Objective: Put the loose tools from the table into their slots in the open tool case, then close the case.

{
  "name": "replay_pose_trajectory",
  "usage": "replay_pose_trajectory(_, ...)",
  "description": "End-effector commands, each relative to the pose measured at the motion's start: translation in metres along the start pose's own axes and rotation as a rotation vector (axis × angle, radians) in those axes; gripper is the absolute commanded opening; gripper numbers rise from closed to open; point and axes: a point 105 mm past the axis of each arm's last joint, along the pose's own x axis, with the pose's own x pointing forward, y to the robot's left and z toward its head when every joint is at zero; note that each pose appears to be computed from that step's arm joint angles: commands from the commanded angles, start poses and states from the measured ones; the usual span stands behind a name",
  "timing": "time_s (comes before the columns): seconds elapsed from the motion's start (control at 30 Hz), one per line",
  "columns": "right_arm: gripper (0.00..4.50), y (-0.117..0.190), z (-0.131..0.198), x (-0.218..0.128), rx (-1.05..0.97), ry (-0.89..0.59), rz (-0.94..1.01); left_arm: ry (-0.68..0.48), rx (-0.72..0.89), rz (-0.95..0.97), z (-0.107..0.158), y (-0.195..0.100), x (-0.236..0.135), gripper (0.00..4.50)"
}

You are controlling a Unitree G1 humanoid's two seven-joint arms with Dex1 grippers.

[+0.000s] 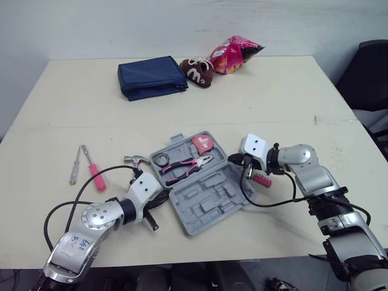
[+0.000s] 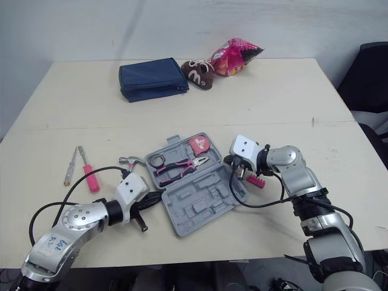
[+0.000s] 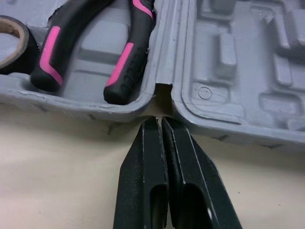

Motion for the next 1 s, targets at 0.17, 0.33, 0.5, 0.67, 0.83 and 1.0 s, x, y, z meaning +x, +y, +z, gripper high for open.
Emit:
replay_pose_trajectory(0.17,0.00,0.034,0.007,-0.018,-0.003,-0.021,0.134,-0.012,0.046,-0.011,0.008,0.008,0.005,0.07)
replay_pose_trajectory(0.33,0.00,0.058,0.008,-0.030,0.029,-0.018,0.172,-0.003,0.086,-0.049,0.009,0.012,0.008,0.07)
replay_pose_trajectory(0.5,0.00,0.070,0.003,-0.034,0.067,-0.009,0.142,0.006,0.107,-0.079,0.010,0.016,0.011,0.07)
replay_pose_trajectory(0.67,0.00,0.067,-0.004,-0.037,0.044,0.016,0.092,0.013,0.133,-0.089,0.009,0.020,0.003,0.07)
replay_pose_trajectory(0.83,0.00,0.056,0.011,-0.063,-0.038,-0.076,0.046,-0.077,0.151,-0.107,0.023,0.025,-0.024,0.07)
replay_pose_trajectory(1.0,0.00,0.047,0.009,-0.131,-0.084,-0.143,-0.050,-0.107,0.124,-0.141,0.017,0.035,-0.088,0.07)
